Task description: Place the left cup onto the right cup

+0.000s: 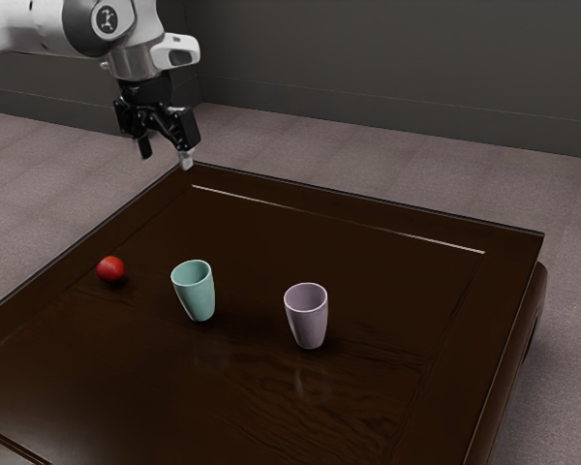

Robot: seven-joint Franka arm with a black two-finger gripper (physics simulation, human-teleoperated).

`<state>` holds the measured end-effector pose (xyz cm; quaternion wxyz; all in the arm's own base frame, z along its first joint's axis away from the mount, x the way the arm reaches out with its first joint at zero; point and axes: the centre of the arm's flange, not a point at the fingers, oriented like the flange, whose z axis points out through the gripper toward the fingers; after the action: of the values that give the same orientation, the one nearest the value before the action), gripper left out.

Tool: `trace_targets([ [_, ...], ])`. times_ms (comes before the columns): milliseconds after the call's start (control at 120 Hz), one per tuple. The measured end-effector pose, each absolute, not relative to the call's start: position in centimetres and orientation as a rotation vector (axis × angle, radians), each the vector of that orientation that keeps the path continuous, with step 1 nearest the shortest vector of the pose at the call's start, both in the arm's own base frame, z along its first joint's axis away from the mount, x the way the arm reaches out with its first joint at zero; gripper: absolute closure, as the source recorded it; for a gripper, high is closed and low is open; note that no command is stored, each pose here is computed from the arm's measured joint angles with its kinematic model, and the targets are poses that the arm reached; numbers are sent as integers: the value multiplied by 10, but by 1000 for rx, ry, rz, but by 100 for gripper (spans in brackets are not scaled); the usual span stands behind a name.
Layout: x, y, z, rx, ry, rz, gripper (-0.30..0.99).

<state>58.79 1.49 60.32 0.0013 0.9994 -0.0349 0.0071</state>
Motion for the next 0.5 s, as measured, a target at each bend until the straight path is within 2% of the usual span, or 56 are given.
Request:
trace_targets([
  [200,590,16,599,3137,-127,42,0],
  [350,578,13,519,3123,-137,-92,0],
  [500,594,8,445,3123,-143,-136,0],
])
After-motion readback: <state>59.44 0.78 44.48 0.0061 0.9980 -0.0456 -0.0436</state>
